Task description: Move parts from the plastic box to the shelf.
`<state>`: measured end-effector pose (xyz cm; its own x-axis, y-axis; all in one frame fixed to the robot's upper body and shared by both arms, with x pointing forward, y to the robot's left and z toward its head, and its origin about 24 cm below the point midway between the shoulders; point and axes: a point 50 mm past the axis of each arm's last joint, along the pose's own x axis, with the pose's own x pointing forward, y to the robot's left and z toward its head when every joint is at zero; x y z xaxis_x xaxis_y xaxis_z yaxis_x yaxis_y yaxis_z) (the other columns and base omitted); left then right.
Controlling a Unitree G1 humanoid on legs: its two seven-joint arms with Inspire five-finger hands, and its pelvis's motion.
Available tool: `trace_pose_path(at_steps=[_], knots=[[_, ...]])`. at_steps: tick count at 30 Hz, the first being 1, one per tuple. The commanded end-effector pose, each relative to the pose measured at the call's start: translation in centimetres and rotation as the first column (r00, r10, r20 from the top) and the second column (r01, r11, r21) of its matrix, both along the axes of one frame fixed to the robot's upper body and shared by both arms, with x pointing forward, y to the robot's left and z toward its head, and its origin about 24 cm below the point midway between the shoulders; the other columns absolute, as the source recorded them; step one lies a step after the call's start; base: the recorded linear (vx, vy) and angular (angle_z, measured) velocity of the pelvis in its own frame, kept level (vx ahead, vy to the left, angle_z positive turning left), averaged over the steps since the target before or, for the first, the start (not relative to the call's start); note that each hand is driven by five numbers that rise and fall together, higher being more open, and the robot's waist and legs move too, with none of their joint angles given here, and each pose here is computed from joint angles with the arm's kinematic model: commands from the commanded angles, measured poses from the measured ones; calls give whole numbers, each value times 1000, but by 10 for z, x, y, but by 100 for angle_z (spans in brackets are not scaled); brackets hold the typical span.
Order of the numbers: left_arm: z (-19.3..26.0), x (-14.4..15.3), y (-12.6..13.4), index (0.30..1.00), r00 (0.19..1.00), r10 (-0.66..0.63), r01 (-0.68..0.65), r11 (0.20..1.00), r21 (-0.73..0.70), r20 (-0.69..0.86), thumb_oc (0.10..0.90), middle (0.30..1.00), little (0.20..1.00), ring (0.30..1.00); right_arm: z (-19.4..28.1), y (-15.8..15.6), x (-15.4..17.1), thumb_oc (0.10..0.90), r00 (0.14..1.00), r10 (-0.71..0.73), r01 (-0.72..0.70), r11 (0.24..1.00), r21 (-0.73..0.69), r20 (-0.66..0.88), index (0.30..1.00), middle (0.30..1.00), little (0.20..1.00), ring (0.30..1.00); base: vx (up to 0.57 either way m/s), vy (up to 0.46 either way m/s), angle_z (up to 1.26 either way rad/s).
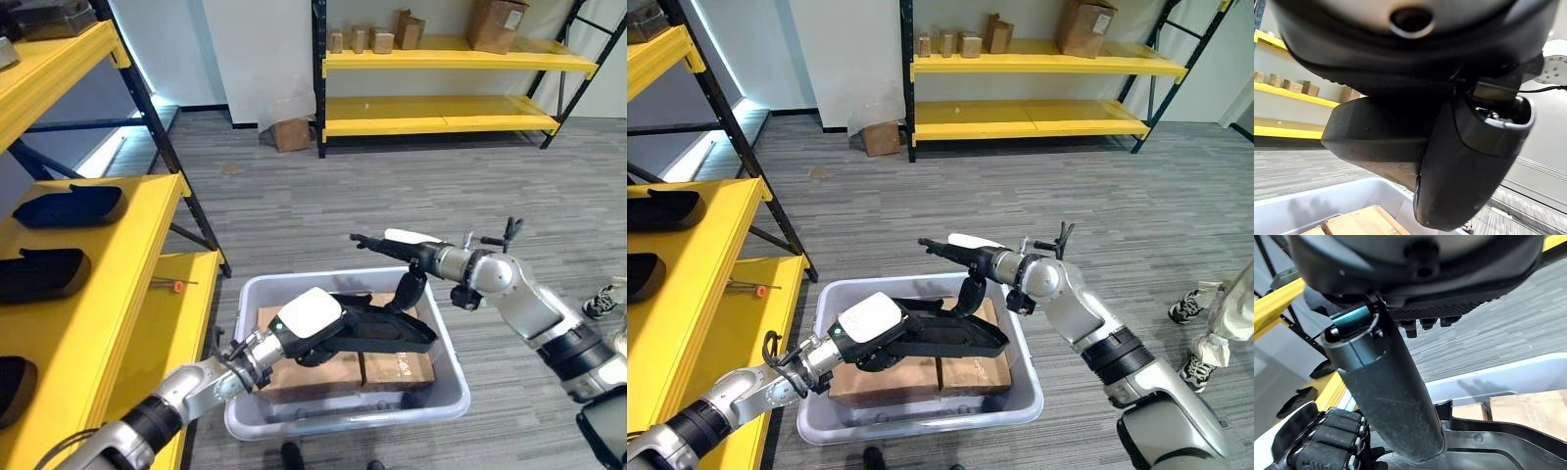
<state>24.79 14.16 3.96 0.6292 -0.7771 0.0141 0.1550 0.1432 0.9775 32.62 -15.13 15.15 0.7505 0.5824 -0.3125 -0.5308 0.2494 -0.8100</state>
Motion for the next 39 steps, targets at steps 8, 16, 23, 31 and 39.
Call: trace_pose_path(at_steps=[8,16,23,31,39], knots=[[36,12,3,300,980,94,-55,976,-211,177,400,300,300,300,110,-9,-29,900,897,-199,-75,812,579,395,1000,1000,1000,1000,-13,-14,-1],[41,6,48,300,890,366,-279,909,-309,273,400,300,300,300,92,-65,-71,900,752,-526,-115,488,865,397,1000,1000,1000,1000,-52,-72,-5],[61,-11,69,300,786,514,-357,831,-428,343,400,300,300,300,27,-71,-71,900,685,-714,111,298,948,144,1000,1000,1000,1000,-108,-105,14],[61,-26,75,300,737,565,-366,795,-483,371,400,300,300,300,-10,-48,-62,900,771,-634,184,308,934,57,1000,1000,1000,1000,-96,-67,26],[60,-37,69,300,771,504,-309,830,-464,388,400,300,300,300,-31,-69,-69,900,713,-699,281,356,891,54,1000,1000,1000,1000,-146,18,60]])
